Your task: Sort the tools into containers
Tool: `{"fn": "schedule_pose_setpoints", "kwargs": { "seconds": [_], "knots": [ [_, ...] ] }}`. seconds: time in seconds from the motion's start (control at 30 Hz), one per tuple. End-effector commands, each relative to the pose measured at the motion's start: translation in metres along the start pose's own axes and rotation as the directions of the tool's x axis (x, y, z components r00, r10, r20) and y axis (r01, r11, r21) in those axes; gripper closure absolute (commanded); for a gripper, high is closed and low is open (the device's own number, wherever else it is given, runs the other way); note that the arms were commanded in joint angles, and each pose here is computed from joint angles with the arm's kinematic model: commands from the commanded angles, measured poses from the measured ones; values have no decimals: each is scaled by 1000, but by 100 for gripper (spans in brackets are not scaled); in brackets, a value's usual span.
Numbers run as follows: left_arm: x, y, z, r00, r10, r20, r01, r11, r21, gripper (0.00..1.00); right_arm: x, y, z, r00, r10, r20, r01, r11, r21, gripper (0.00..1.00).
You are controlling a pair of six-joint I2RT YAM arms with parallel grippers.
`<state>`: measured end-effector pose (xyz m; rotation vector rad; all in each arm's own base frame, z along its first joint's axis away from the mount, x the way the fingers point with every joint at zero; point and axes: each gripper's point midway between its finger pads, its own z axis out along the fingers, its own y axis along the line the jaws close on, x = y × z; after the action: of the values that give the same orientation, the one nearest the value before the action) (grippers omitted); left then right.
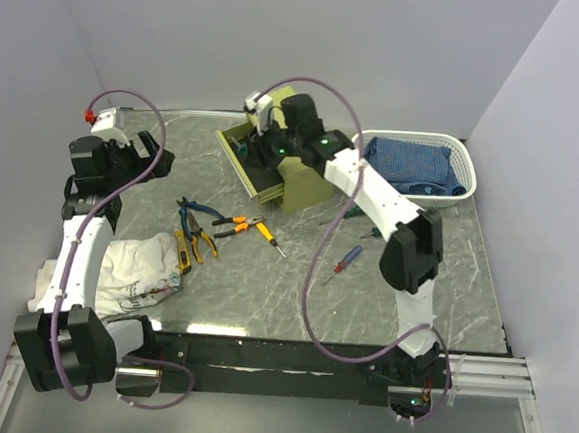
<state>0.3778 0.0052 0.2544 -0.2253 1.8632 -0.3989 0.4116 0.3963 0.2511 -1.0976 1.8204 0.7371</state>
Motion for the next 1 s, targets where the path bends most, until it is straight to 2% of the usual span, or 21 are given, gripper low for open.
{"fn": "schedule_pose_setpoints", "kwargs": {
  "seconds": [0.0,0.03,0.07,0.13,0.17,0.23,0.27,0.37,0.57,0.67,0.7,0.73,0.77,0.8,0.83,0.87,0.9,0.93,0.97],
  "knots": [
    [-23,-8,-12,996,-9,84,6,999,37,4,-5,-32,12,998,62,20,-65,973,223,92],
    [-23,-8,-13,996,-10,87,7,999,38,3,-3,-37,15,998,65,19,-68,963,259,93],
    [-23,-8,-14,996,-15,88,11,999,40,4,2,-40,17,997,71,9,-71,955,288,100],
    [-25,-5,-15,995,-25,99,21,999,36,4,7,-48,19,997,78,3,-74,924,375,100],
    [-24,-4,-15,995,-31,97,27,999,38,4,7,-49,20,997,77,1,-71,919,389,80],
    [-24,-2,-16,994,-46,102,42,998,41,4,7,-48,21,998,67,-4,-59,909,413,53],
    [-24,-3,-15,994,-48,100,44,998,46,4,6,-47,20,998,66,-4,-59,908,415,34],
    [-24,-3,-14,993,-58,103,52,997,58,3,-1,-36,15,999,44,-2,-40,922,384,20],
    [-30,-10,-9,988,-100,118,88,991,104,4,-8,-24,-29,1000,-23,-20,29,922,385,11],
    [-31,-14,-9,988,-97,120,82,988,129,4,15,-29,-66,994,-83,-76,104,935,340,10],
    [-31,-16,-10,989,-92,120,75,988,139,3,12,-18,-84,991,-126,-52,135,961,243,11],
    [-30,-20,-11,990,-86,114,68,985,158,3,42,-11,-90,989,-110,-100,124,980,154,13],
    [-29,-20,-11,990,-73,117,53,985,167,4,52,-8,-99,987,-117,-108,127,987,94,14],
    [-27,-23,-12,991,-66,115,45,982,181,4,60,-11,-117,980,-180,-90,181,983,12,14],
    [-26,-26,-13,992,-57,110,34,979,200,3,95,-1,-128,966,-180,-186,170,983,-68,16],
    [-23,-25,-12,992,-64,107,41,979,201,4,112,-3,-136,920,-323,-224,298,945,-137,17],
    [-20,-24,-11,992,-69,103,47,979,198,3,131,-1,-143,887,-371,-274,331,926,-183,18],
    [-19,-24,-12,992,-69,103,47,979,200,4,169,8,-155,839,-390,-378,308,915,-260,19],
    [-13,-22,-10,993,-73,91,54,979,199,3,184,9,-160,808,-428,-405,326,897,-299,20]
  ]
}}
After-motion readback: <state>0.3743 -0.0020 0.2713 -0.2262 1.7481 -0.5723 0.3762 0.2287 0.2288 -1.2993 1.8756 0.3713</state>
